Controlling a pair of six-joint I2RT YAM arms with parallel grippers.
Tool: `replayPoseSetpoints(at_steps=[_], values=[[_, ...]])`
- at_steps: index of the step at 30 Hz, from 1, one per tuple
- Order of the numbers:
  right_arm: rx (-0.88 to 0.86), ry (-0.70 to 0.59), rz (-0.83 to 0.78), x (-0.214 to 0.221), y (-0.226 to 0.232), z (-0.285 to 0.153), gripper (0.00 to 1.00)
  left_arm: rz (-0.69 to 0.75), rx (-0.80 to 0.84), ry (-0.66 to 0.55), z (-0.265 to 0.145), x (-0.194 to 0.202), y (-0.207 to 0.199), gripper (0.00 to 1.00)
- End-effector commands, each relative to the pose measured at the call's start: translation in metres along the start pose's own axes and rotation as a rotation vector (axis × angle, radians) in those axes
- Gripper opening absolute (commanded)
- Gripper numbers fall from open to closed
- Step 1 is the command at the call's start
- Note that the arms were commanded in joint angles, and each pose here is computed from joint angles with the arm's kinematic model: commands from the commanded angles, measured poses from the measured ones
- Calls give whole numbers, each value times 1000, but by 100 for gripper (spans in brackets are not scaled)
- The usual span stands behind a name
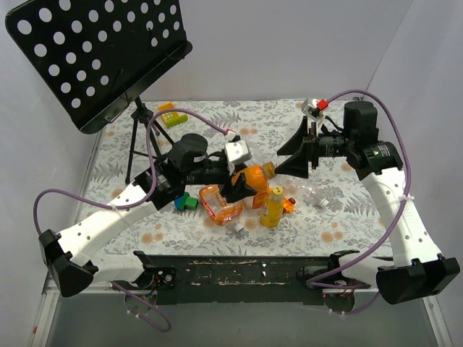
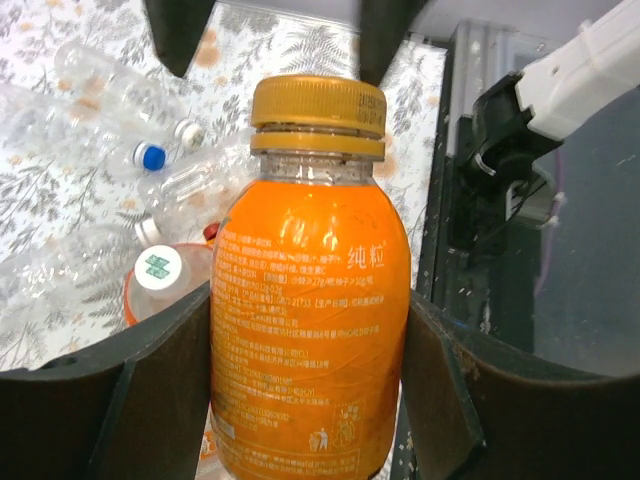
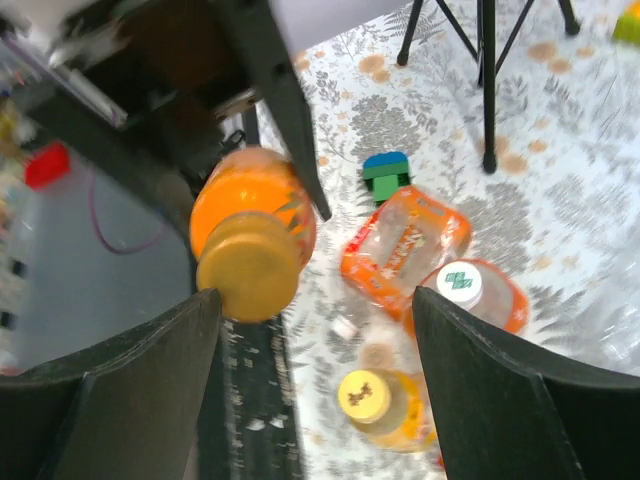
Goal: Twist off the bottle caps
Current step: Unscrew the bottle cap from the plastic bottle.
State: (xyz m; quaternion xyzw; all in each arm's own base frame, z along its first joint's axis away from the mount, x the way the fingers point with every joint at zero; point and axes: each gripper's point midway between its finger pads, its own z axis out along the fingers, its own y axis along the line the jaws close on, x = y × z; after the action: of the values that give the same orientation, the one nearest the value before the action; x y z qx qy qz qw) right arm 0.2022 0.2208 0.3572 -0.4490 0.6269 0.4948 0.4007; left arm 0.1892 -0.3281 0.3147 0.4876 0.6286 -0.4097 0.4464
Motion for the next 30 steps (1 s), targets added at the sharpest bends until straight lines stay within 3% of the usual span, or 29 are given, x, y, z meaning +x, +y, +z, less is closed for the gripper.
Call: replayPoseSetpoints(at_steps=[1, 15, 23, 30], values=[[22, -111, 224, -24, 6, -4, 84, 109, -224, 8, 0, -6, 15, 0], [30, -71, 302, 5, -5, 6, 77, 126, -252, 30, 21, -6, 19, 0], [33, -41, 308, 12, -11, 13, 61, 116, -253, 16, 22, -8, 19, 0], [49, -20, 307, 16, -15, 17, 64, 115, -255, -5, 19, -11, 17, 0]])
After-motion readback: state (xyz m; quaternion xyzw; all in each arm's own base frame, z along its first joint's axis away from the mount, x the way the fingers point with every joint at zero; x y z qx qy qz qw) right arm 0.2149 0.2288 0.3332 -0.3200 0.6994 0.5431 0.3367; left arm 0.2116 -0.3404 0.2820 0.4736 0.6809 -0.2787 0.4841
